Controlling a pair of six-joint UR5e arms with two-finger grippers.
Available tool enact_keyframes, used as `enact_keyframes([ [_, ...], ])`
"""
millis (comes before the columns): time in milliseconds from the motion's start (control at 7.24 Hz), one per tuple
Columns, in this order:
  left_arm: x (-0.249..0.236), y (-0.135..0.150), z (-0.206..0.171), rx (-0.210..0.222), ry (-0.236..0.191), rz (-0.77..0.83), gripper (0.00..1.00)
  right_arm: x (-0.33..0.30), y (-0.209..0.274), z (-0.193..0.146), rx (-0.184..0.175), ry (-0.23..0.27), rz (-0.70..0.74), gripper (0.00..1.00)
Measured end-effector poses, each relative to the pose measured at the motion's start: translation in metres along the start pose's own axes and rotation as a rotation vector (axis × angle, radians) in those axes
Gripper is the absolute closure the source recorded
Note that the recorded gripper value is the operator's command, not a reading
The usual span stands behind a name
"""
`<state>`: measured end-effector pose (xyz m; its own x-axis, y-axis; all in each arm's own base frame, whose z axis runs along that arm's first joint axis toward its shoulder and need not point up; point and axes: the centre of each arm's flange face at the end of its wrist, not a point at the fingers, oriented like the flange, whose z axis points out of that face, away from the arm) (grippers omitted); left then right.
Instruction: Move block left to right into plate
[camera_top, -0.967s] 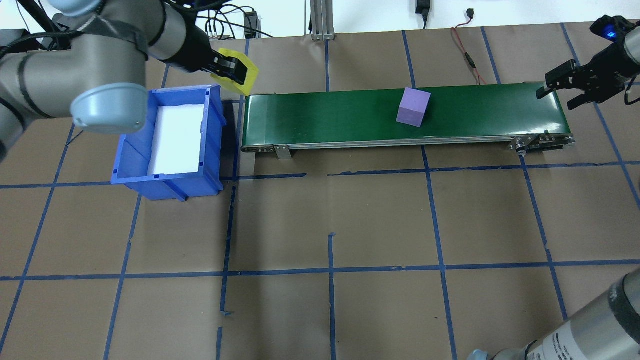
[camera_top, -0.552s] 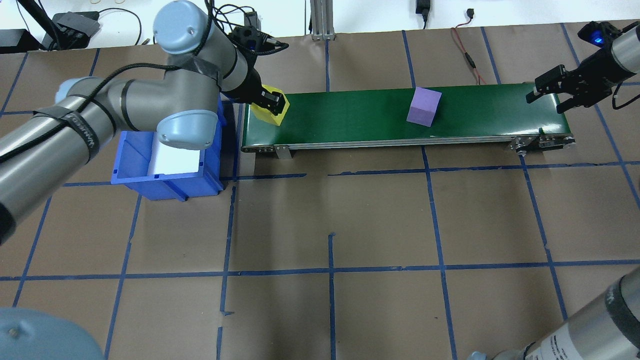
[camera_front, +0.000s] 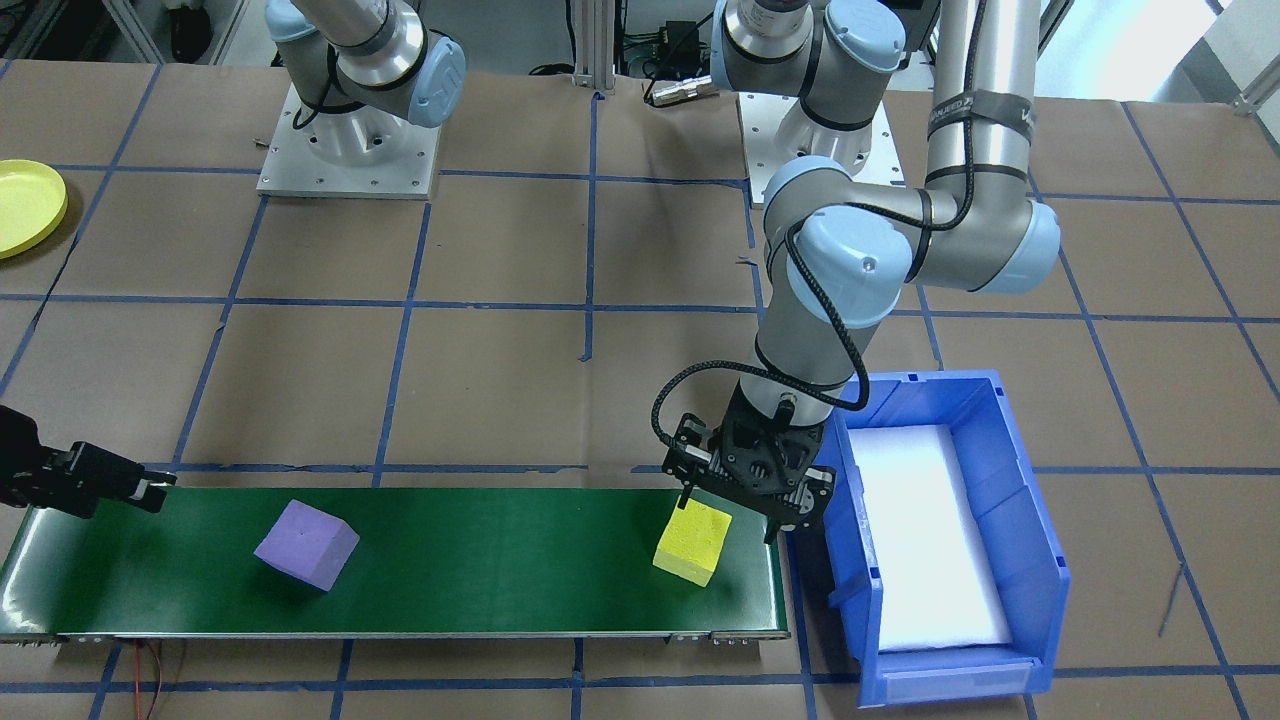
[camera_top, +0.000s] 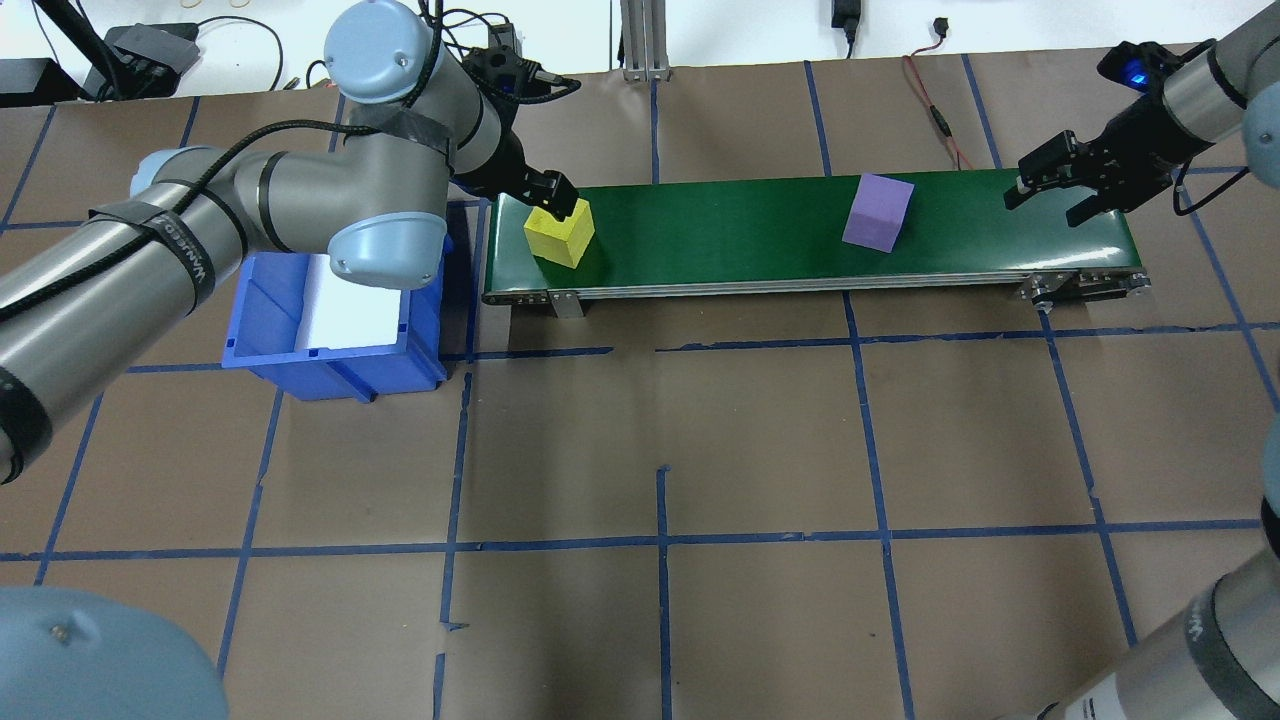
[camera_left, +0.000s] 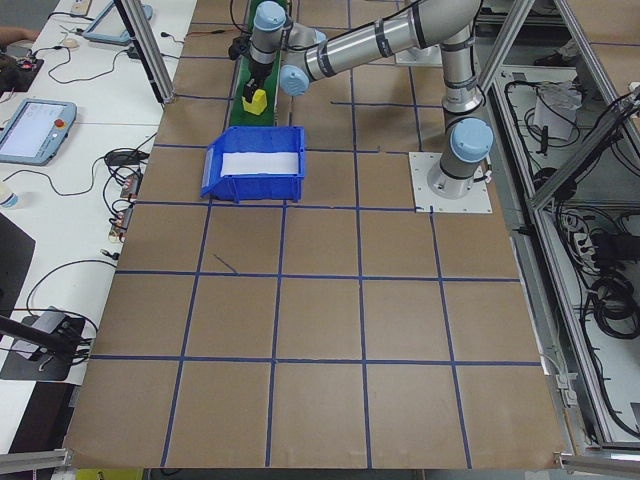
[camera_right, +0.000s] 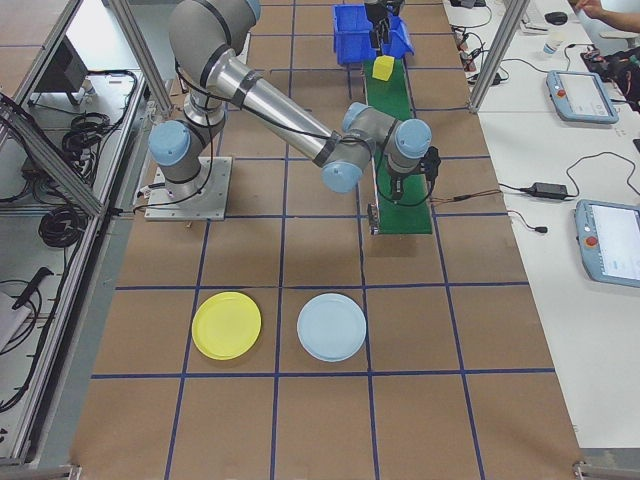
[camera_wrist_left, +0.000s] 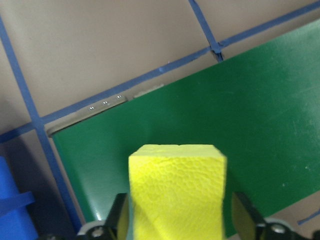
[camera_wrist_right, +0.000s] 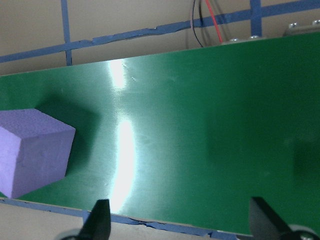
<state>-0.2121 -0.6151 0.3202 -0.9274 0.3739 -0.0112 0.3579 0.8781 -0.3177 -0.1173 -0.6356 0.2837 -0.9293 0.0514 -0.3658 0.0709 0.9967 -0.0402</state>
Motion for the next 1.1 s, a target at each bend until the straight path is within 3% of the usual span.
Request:
enact_keyframes([
  [276,-0.019,0.013,-0.037,-0.084,-0.082,-0.029,0.00,-0.039,-0.003,0.008,0.003,0.008,0.049,0.03],
  [691,-0.033,0.070,-0.152,-0.236,-0.086,-0.099,0.00,-0.068,-0.006,0.014,0.017,0.016,0.126,0.01],
  [829,-0.029,0.084,-0.172,-0.259,-0.080,-0.116,0.00,-0.069,-0.007,0.015,0.022,0.017,0.128,0.01],
  [1105,-0.023,0.090,-0.186,-0.257,-0.073,-0.168,0.00,-0.067,-0.012,0.017,0.045,0.023,0.122,0.01],
])
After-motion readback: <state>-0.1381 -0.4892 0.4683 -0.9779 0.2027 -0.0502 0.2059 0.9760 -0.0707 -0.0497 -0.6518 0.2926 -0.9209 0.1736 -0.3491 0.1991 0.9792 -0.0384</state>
